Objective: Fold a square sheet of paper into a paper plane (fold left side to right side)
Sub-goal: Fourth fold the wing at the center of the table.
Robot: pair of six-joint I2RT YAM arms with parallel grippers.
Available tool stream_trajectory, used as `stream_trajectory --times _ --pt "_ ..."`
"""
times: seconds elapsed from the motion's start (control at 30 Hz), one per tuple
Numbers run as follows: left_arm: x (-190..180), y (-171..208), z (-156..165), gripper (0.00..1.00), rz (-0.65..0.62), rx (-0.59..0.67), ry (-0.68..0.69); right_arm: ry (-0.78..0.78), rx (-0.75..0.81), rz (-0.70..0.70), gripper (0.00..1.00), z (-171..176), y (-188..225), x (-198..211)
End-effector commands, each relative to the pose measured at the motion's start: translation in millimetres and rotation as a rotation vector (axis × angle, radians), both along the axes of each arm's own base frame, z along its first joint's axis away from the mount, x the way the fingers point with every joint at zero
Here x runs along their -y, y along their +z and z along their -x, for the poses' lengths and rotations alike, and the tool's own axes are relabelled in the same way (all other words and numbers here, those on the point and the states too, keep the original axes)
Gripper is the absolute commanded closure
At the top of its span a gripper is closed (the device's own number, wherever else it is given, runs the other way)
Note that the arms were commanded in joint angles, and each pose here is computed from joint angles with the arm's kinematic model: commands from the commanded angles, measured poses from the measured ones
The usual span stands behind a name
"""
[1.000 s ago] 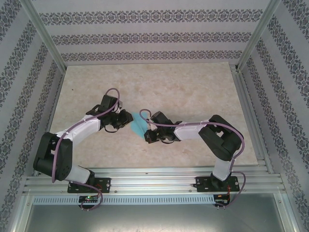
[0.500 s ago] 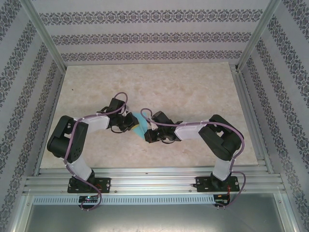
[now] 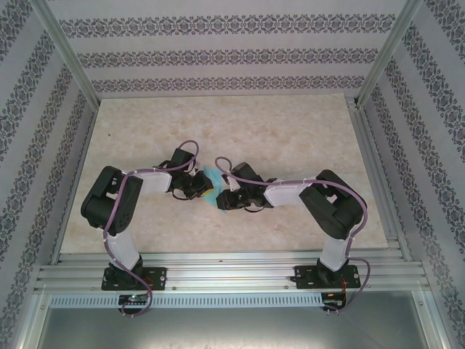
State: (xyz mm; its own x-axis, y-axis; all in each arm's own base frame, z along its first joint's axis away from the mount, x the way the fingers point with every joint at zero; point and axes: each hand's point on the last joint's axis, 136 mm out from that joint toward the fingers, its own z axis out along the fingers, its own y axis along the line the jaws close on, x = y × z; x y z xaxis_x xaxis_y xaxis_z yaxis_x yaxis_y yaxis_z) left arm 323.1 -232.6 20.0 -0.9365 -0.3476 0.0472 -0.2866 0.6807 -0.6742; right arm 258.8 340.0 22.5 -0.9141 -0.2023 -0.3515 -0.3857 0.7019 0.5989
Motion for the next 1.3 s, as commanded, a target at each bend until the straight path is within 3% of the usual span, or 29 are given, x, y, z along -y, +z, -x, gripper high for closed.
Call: stream_trajectory --times 0.0,0.53,0.8,0.87,1.03,1.27 --pt "4 -4 0 0.85 -0.009 -0.005 -0.004 -0.019 -0.024 -0.043 0.73 -13 5 -5" --pt "3 -3 2 0.85 -0.010 -0.002 -0.002 -0.071 -0.131 -0.123 0.69 -37 6 -13" --pt "0 12 1 0.82 -0.021 0.033 -0.006 -0.088 -0.137 -0.110 0.89 -41 1 -7" --pt "-3 16 1 0.78 -0.030 0.043 -0.001 -0.087 -0.139 -0.110 0.95 -39 0 -4" --pt "-9 30 1 0.75 -0.057 0.075 0.000 -0.094 -0.138 -0.106 0.97 -39 -1 0" --pt "-12 18 7 0.90 -0.067 0.043 0.006 -0.092 -0.124 -0.119 0.96 -41 6 -1"
